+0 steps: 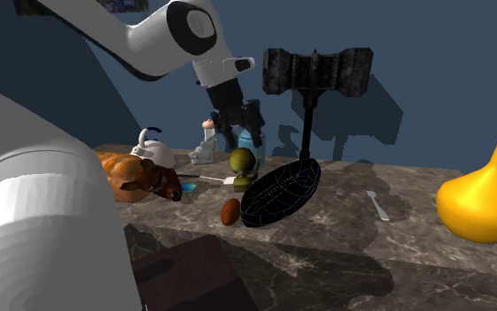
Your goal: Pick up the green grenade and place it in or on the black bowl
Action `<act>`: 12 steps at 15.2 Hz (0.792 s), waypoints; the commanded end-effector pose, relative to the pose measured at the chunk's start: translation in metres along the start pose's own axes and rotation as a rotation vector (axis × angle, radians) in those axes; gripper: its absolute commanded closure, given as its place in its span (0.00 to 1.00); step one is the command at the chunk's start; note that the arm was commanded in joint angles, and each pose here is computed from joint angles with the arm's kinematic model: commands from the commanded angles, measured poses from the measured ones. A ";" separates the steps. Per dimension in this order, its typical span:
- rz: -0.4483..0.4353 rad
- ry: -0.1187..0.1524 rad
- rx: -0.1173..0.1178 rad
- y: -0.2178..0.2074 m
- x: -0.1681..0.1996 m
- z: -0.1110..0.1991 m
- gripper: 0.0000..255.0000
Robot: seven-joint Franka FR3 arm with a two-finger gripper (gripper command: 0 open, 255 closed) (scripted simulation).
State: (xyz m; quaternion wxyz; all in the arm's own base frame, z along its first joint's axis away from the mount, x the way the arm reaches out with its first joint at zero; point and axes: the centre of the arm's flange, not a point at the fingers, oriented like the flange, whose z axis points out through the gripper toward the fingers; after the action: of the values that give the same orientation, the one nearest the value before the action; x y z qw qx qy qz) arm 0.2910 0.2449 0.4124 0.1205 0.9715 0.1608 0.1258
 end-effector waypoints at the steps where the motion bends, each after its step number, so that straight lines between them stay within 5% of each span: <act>1: -0.048 0.059 -0.036 -0.027 0.003 0.011 0.00; 12: -0.298 0.355 -0.249 -0.167 0.008 0.093 0.00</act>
State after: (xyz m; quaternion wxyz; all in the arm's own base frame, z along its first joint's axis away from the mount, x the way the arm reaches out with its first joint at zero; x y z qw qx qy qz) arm 0.2792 0.3741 0.2981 0.2209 0.8865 0.2914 0.2836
